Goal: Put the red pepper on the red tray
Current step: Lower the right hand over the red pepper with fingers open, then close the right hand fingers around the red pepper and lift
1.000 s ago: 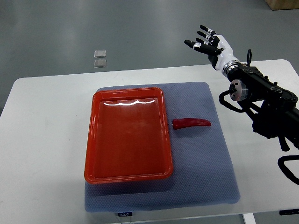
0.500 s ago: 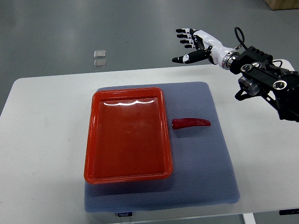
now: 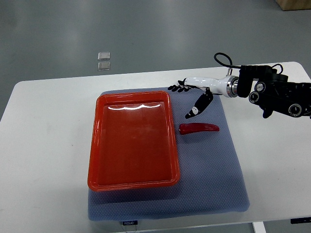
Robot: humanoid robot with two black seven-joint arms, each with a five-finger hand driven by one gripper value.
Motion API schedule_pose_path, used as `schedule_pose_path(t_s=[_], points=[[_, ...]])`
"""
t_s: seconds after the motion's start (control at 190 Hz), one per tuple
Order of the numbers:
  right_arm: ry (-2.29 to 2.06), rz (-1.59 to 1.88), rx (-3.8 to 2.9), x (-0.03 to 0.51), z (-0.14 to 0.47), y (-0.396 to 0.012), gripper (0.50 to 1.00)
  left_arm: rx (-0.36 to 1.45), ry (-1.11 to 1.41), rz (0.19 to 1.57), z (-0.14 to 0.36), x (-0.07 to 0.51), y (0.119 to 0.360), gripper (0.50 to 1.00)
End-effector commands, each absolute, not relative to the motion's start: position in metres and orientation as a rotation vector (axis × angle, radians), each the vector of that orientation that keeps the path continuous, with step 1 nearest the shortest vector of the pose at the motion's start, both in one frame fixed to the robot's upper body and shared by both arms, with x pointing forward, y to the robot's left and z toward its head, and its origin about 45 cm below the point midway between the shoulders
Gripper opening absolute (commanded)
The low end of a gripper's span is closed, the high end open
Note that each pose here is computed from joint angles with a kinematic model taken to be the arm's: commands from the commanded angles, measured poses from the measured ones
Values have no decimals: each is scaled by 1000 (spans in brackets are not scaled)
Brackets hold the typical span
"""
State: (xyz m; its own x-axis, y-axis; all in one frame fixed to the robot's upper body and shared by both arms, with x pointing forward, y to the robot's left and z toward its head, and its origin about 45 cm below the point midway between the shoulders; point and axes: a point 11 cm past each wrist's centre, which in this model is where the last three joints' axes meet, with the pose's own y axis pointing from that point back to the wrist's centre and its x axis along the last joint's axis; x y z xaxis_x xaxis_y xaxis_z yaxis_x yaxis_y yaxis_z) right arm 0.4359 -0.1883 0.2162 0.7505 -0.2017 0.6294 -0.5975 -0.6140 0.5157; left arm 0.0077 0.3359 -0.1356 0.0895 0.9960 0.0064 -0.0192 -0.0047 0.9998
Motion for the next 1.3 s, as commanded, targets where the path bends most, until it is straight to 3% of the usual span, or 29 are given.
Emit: schedule_pose_path(t_s=[0.0, 0.7, 1.032, 1.295], points=[[-539, 699, 2183, 429, 209, -186, 917, 1240, 1127, 1157, -136, 8, 336, 1000], [-441, 789, 2075, 410, 178, -202, 907, 1242, 1126, 1157, -136, 8, 336, 1000], [-470, 810, 2053, 410, 171, -208, 827, 1243, 1125, 1160, -135, 8, 337, 1000], [-502, 836, 2044, 411, 172, -209, 731, 1244, 1124, 1159, -135, 8, 337, 1000]])
